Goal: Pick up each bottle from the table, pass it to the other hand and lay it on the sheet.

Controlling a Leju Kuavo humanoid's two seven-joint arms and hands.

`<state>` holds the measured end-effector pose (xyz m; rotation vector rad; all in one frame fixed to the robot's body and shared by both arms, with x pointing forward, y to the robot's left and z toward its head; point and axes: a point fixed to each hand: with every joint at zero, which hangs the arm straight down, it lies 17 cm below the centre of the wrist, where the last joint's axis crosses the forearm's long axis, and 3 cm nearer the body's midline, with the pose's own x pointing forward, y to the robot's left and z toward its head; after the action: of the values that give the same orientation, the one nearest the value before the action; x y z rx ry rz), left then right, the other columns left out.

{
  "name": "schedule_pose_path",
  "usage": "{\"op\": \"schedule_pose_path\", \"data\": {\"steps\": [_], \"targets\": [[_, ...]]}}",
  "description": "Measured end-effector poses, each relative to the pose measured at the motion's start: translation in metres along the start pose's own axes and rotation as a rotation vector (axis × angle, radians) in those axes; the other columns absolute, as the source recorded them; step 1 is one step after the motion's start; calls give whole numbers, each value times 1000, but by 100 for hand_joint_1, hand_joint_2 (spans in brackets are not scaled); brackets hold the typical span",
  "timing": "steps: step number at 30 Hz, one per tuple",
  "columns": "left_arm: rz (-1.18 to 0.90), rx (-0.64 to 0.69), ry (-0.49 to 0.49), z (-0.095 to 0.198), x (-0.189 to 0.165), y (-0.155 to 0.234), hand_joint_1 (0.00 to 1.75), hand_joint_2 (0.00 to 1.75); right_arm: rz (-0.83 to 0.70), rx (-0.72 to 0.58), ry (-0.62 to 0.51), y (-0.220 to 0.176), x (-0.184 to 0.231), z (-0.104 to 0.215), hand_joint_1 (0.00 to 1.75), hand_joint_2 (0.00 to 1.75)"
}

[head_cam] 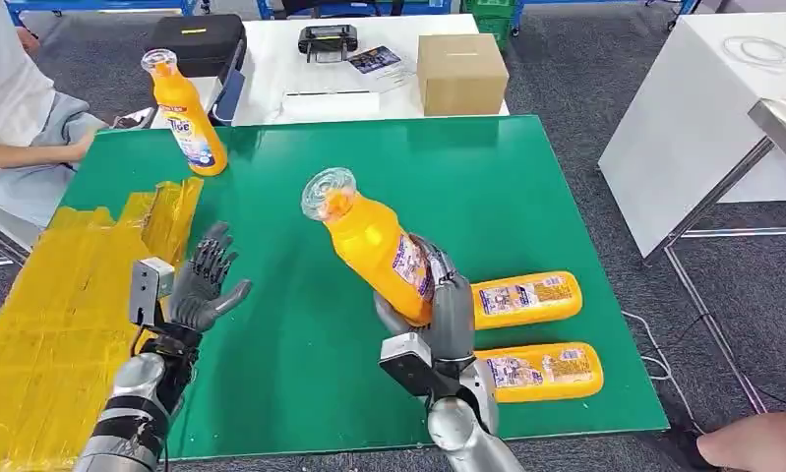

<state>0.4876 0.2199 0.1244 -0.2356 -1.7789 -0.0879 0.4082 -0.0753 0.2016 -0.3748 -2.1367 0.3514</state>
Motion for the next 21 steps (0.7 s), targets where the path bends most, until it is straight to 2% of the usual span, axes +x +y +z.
{"op": "schedule_pose_path", "data": {"steps": [7, 15, 21], "targets": [[33, -68, 14, 0, -4, -19, 0, 175, -48, 18, 8, 3, 1, 0, 175, 175], [155, -152, -97, 4, 35, -50, 0, 175, -70, 49, 23, 13, 0, -1, 175, 175], [182, -152, -141, 7, 50, -51, 0, 175, -82, 93, 37, 25, -4, 0, 175, 175]]}}
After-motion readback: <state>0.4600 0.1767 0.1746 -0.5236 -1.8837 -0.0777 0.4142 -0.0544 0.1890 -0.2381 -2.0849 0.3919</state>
